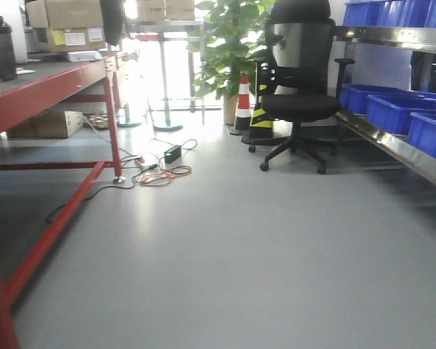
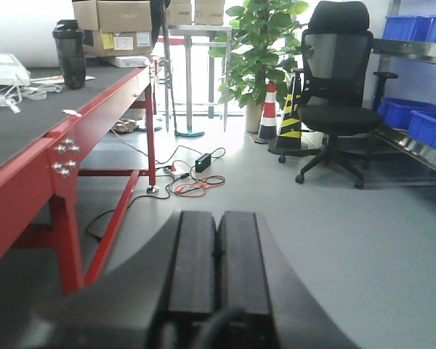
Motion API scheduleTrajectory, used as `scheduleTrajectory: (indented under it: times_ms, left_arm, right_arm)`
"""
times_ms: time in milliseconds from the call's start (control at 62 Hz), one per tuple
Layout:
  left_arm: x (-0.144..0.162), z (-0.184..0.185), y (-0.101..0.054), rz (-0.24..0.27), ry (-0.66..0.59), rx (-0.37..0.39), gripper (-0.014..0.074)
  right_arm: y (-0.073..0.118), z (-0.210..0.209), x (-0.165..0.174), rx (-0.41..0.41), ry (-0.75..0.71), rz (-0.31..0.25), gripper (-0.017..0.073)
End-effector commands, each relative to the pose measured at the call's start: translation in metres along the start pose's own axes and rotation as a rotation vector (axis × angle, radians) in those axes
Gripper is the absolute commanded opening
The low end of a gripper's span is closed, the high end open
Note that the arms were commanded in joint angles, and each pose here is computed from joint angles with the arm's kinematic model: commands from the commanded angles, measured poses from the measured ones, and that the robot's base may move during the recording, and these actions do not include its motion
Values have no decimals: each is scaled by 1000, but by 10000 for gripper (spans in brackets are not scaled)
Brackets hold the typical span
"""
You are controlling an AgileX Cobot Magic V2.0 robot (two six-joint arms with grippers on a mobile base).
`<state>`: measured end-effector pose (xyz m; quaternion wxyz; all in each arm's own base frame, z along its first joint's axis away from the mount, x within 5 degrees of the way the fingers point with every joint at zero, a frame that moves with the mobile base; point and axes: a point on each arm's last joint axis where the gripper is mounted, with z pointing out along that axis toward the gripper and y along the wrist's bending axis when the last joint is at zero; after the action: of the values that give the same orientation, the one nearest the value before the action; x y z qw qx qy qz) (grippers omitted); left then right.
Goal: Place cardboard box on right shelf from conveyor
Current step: 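Carry the box in the right gripper toward the steel shelving rack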
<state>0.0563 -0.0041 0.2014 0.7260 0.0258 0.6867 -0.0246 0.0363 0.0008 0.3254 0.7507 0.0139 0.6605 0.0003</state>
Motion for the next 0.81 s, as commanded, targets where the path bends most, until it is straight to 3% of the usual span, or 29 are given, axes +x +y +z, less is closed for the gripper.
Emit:
scheduleTrajectory:
  times_ms: [0, 790]
  left_arm:
    - [-6, -1, 0, -4, -87, -5, -115]
    - [-6, -1, 0, -4, -87, -5, -115]
  right_arm:
    - [-1, -1, -19, 14, -126, -6, 110]
    - [-1, -1, -19, 14, -129, -6, 110]
